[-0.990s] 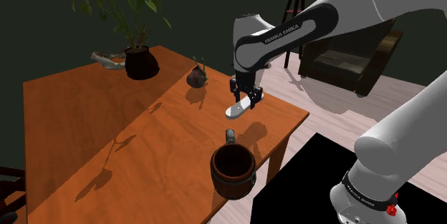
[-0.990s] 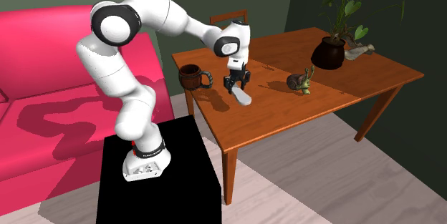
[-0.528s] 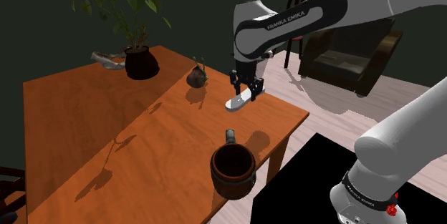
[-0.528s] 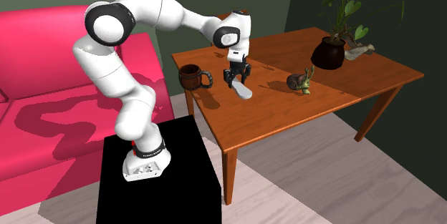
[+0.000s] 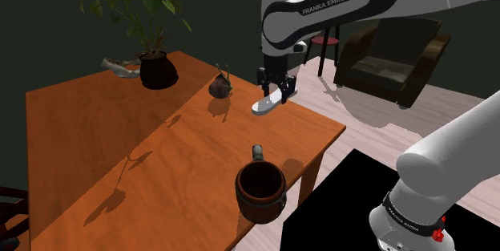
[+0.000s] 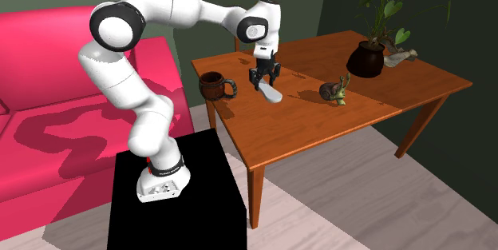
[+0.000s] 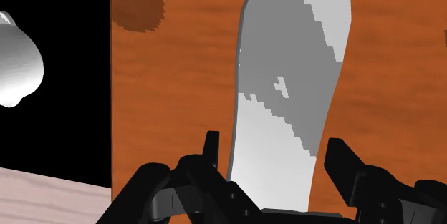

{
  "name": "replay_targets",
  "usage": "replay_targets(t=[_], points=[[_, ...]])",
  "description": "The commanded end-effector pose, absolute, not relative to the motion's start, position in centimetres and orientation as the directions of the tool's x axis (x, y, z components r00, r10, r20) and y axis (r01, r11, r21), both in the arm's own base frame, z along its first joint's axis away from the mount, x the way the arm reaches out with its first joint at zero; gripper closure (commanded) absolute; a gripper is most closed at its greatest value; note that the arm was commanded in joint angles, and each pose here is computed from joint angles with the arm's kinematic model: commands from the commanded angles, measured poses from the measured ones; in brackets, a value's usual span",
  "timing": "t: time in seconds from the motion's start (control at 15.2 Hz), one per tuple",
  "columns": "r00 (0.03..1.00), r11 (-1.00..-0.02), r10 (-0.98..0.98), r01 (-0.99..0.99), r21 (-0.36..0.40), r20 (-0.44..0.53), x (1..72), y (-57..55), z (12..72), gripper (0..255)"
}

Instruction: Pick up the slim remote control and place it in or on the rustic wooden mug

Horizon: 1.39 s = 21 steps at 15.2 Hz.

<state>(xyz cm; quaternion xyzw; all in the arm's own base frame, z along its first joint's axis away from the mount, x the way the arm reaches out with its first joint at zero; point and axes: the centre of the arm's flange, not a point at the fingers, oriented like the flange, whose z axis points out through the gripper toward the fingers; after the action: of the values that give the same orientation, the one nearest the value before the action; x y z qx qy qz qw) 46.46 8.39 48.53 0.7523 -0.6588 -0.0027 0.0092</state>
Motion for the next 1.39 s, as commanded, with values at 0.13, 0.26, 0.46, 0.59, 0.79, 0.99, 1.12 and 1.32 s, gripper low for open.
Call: replay_targets(t=[0.13, 0.26, 0.46, 0.59, 0.79, 0.99, 1.12, 1.32], points=[[0.132, -0.132, -0.991, -0.991, 0.017, 0.008, 46.5, 8.4, 50.8, 255], [0.132, -0.132, -0.991, -0.991, 0.017, 0.008, 46.5, 8.4, 51.8, 255], [0.132, -0.132, -0.991, -0.991, 0.017, 0.008, 45.8, 9.5, 52.5, 255], [0.132, -0.132, -0.991, -0.991, 0.017, 0.008, 44.3, 11.7, 52.6, 255], [0.132, -0.132, -0.991, -0.991, 0.017, 0.008, 42.0, 15.0, 52.7, 255], [0.132, -0.132, -0.991, -0.991, 0.017, 0.008, 39.8, 18.3, 52.8, 255], [0.132, -0.132, -0.991, -0.991, 0.017, 0.008, 38.3, 20.4, 52.9, 255], [0.132, -0.132, -0.991, -0.991, 0.017, 0.008, 36.1, 23.7, 53.0, 255]])
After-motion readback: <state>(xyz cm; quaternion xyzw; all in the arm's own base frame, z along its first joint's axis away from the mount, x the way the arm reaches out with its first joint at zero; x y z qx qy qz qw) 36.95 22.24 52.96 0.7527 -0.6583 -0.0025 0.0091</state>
